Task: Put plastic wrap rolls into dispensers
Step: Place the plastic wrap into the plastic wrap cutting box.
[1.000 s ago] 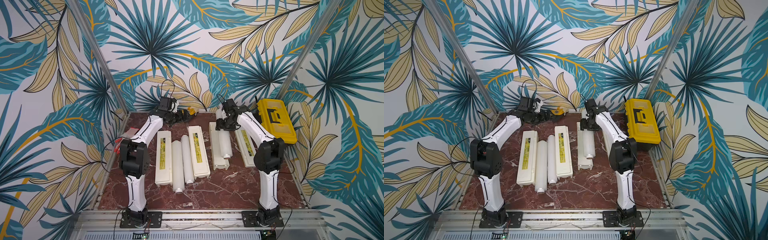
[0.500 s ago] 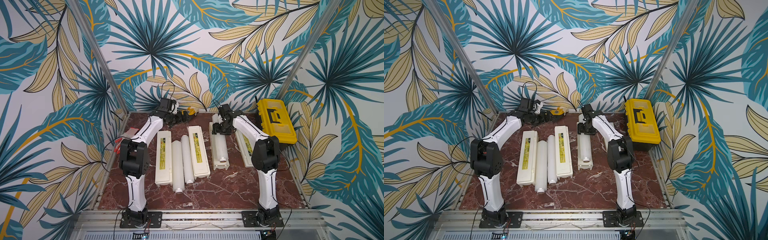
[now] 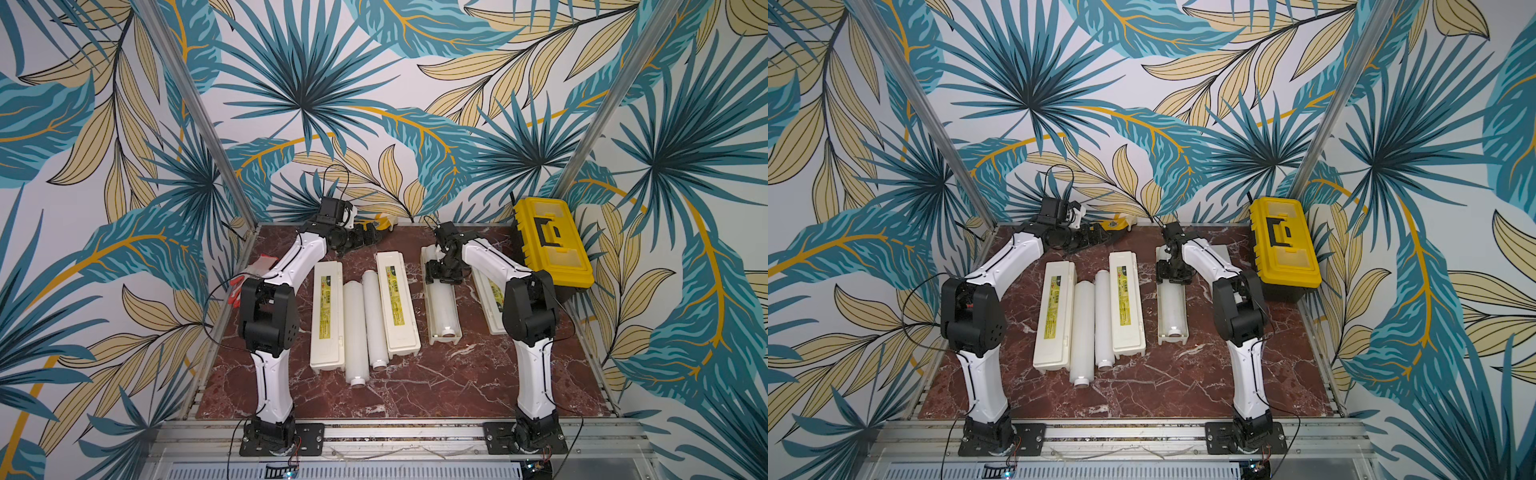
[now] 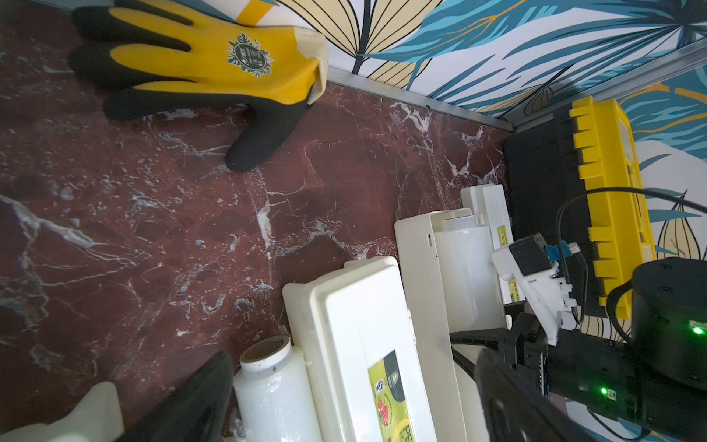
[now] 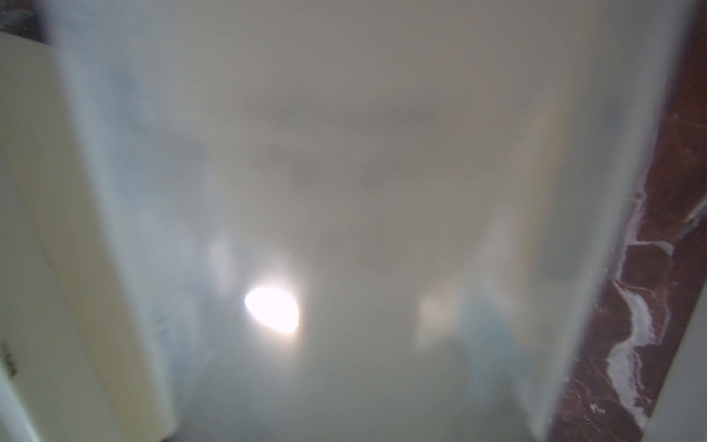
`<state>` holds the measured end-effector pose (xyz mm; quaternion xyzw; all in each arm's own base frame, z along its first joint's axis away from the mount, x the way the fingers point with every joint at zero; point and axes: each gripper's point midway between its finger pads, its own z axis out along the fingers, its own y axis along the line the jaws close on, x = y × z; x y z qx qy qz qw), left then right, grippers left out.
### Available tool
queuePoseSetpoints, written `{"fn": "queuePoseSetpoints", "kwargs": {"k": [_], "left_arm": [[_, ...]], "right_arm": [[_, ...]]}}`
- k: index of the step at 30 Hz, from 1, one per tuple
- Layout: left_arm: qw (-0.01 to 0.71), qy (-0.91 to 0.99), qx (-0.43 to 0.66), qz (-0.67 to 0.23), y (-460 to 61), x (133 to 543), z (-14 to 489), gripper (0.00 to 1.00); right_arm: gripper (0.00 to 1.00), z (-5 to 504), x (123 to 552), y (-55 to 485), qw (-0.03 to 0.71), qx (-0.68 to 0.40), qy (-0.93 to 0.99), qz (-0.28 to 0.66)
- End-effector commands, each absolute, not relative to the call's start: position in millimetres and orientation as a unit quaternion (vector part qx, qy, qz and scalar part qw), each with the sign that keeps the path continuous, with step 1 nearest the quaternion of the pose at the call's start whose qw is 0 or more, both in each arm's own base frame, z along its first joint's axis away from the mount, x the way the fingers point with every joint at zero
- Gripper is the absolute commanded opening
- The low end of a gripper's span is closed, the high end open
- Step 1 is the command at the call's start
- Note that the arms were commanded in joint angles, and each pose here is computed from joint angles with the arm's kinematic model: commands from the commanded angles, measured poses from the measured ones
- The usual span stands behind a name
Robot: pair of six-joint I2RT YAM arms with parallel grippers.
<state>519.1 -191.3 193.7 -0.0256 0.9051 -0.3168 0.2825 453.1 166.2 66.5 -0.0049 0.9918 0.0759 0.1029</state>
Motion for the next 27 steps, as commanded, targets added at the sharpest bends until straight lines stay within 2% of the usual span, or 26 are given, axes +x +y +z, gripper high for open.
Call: {"fn": "queuePoseSetpoints", "kwargs": {"k": [1, 3, 6, 13, 27], "left_arm": [[0.291, 0.902, -0.026, -0.318, -187, 514, 205, 1.00], [0.290, 0.902, -0.027, -0.318, -187, 513, 204, 1.00], [0.288, 0.902, -0.027, -0.320, -187, 513, 203, 0.99], [0.285, 0.903, -0.028, -0.320, -188, 512, 200, 0.99], [0.281, 0.905, -0.030, -0.319, -188, 512, 196, 0.99]], "right_arm": [[0.28, 83, 449, 170, 0.112, -0.021, 0.990, 0.085], [0.31, 80, 447, 169, 0.106, -0.023, 0.991, 0.082], [0.44, 71, 445, 169, 0.093, -0.017, 0.992, 0.078], [0.64, 66, 448, 169, 0.094, -0.008, 0.993, 0.077], [0.76, 54, 444, 168, 0.081, -0.003, 0.994, 0.075]]}}
